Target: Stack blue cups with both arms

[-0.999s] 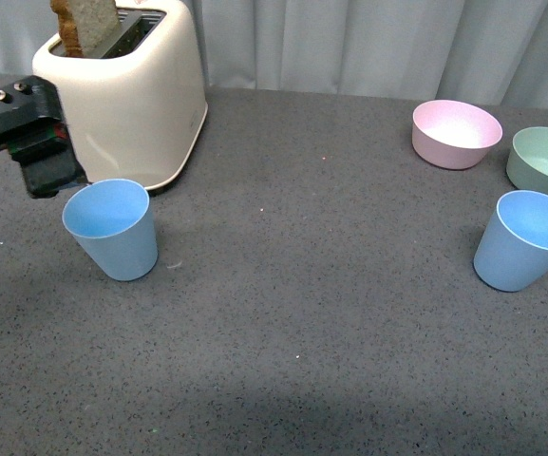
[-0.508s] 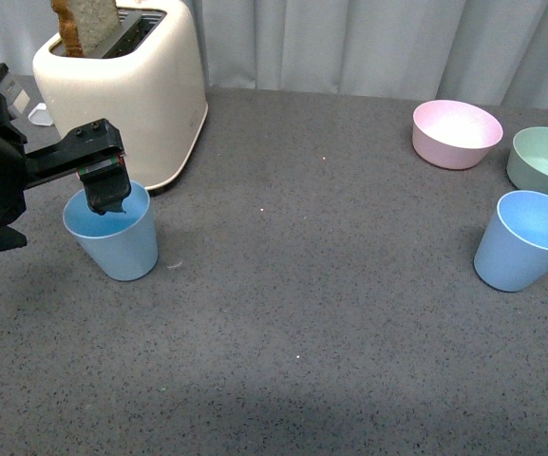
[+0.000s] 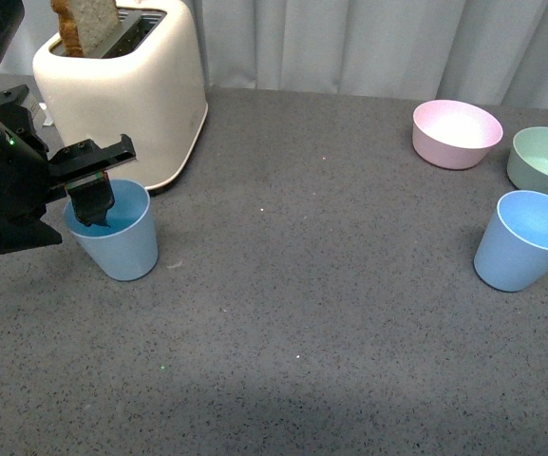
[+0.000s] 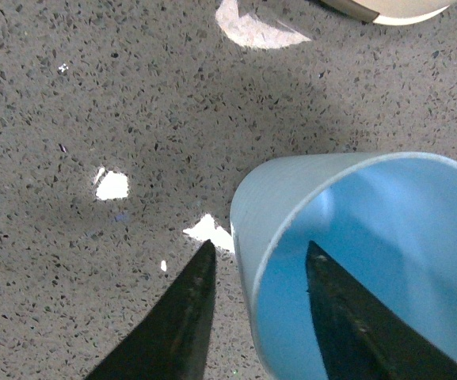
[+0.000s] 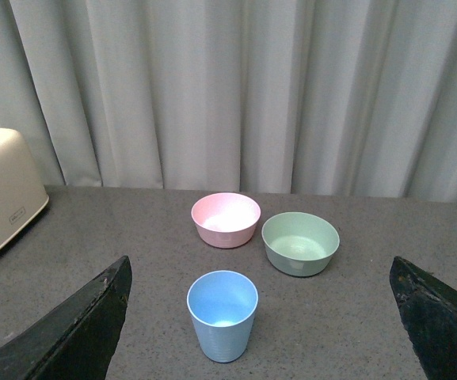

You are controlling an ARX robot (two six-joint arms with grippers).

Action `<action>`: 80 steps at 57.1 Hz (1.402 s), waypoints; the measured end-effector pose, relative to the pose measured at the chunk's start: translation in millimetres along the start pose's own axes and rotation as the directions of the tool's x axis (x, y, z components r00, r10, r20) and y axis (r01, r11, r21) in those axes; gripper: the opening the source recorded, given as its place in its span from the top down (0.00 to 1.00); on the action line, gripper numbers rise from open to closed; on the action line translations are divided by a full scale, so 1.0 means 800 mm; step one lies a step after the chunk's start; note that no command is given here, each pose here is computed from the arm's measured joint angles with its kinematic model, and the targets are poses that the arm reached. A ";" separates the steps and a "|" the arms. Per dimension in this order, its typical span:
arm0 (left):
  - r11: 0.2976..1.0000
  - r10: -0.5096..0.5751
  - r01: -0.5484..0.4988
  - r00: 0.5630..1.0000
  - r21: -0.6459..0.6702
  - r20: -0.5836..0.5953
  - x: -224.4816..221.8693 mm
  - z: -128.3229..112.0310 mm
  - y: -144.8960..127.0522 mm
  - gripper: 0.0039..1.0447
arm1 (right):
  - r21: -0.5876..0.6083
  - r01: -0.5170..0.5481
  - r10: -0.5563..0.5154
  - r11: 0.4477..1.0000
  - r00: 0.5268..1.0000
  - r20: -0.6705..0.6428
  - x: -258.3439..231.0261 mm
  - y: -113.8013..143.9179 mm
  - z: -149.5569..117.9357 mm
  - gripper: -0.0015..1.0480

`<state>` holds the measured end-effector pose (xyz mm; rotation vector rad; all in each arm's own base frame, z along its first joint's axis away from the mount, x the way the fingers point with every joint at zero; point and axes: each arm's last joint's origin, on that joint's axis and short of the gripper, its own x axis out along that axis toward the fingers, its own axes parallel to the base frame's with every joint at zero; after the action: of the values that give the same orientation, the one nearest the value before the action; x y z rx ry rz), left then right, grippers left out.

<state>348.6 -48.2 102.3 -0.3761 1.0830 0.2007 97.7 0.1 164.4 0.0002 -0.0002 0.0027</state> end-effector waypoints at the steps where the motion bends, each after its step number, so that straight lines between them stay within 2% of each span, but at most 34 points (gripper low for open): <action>1: 1.000 0.002 -0.002 1.000 -0.006 -0.005 0.000 0.000 0.000 0.71 | 0.000 0.000 0.000 1.000 1.000 0.000 0.000 0.000 0.000 0.09; 7: 1.000 0.019 -0.020 1.000 -0.023 -0.021 -0.002 0.000 0.000 0.88 | 0.000 0.000 0.000 1.000 1.000 0.000 0.000 0.000 0.000 0.09; 12: 1.000 0.007 -0.008 0.999 -0.023 -0.040 -0.003 0.000 -0.002 0.97 | 0.000 0.000 0.000 1.000 1.000 0.000 0.000 0.000 0.000 0.09; 23: 0.999 -0.026 0.026 0.999 0.022 -0.035 -0.010 0.000 -0.027 0.97 | 0.000 0.000 0.000 1.000 1.000 0.000 0.000 0.000 0.000 0.09; 30: 0.992 -0.070 0.070 0.998 0.101 -0.001 -0.023 -0.003 -0.080 0.97 | 0.000 0.000 0.000 1.000 1.000 0.000 0.000 0.000 0.000 0.09; 36: 0.984 -0.085 0.087 0.996 0.157 -0.018 -0.017 -0.018 -0.128 0.97 | 0.000 0.000 0.000 1.000 1.000 0.000 0.000 0.000 0.000 0.09; 43: 0.976 -0.076 0.087 0.995 0.197 -0.060 -0.001 -0.039 -0.159 0.97 | 0.000 0.000 0.000 1.000 1.000 0.000 0.000 0.000 0.000 0.09; 53: 0.970 -0.085 0.095 0.995 0.222 -0.055 0.005 -0.043 -0.181 0.97 | 0.000 0.000 0.000 1.000 1.000 0.000 0.000 0.000 0.000 0.09; 70: 0.969 -0.072 0.086 0.995 0.231 -0.068 0.014 -0.049 -0.197 0.97 | 0.000 0.000 0.000 1.000 1.000 0.000 0.000 0.000 0.000 0.09; 76: 0.969 -0.072 0.087 0.995 0.233 -0.070 0.015 -0.050 -0.199 0.83 | 0.000 0.000 0.000 1.000 1.000 0.000 0.000 0.000 0.000 0.09; 80: 0.968 -0.075 0.089 0.995 0.233 -0.067 0.013 -0.049 -0.199 0.69 | 0.000 0.000 0.000 1.000 1.000 0.000 0.000 0.000 0.000 0.09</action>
<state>375.0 -210.6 108.8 -0.2130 1.1321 -0.0137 97.7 0.1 164.4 0.0002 -0.0002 0.0027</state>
